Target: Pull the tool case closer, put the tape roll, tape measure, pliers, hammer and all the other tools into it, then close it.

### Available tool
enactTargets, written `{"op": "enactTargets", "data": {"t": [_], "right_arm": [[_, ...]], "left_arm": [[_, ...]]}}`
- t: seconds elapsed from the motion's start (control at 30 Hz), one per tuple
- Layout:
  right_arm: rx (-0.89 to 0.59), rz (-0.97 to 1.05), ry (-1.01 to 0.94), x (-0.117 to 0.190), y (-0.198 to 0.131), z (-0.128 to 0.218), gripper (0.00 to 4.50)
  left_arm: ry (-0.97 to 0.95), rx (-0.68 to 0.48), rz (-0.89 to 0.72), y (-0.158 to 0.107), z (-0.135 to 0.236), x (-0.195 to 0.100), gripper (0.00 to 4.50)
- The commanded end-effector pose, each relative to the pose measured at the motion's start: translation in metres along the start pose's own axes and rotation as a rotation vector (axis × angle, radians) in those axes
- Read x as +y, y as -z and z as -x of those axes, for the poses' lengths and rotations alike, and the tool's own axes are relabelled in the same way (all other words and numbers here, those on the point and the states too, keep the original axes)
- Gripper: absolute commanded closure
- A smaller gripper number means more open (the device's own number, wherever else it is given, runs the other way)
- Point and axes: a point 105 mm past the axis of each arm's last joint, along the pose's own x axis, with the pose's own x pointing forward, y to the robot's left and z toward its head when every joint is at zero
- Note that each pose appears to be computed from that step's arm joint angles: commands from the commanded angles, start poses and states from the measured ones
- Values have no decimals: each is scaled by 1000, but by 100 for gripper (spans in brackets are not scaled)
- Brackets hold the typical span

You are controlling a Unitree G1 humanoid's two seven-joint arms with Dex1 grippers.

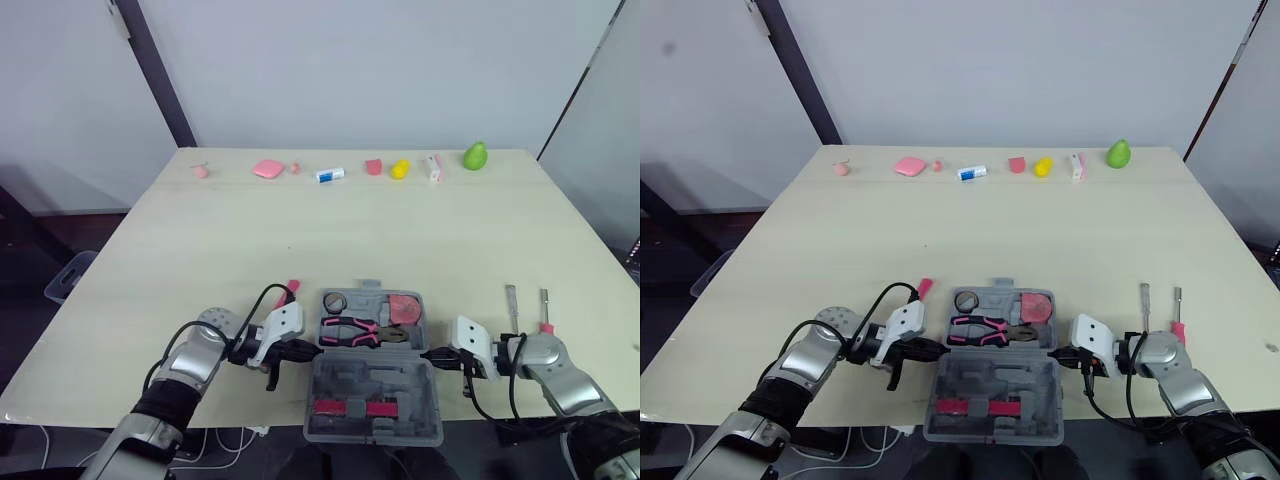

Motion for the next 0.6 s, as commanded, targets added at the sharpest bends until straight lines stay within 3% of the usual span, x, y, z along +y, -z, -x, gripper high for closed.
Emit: {"op": "enactTargets", "data": {"t": [0.03,0.6], "right_arm": [[-47,42,20,-6,-14,-4,450],[-88,84,164,-36,-24,-7,450]], "left_arm": [[-24,-10,-27,-6,-6,5,446],[-103,-35,-3,-13,-11,25,446]]}}
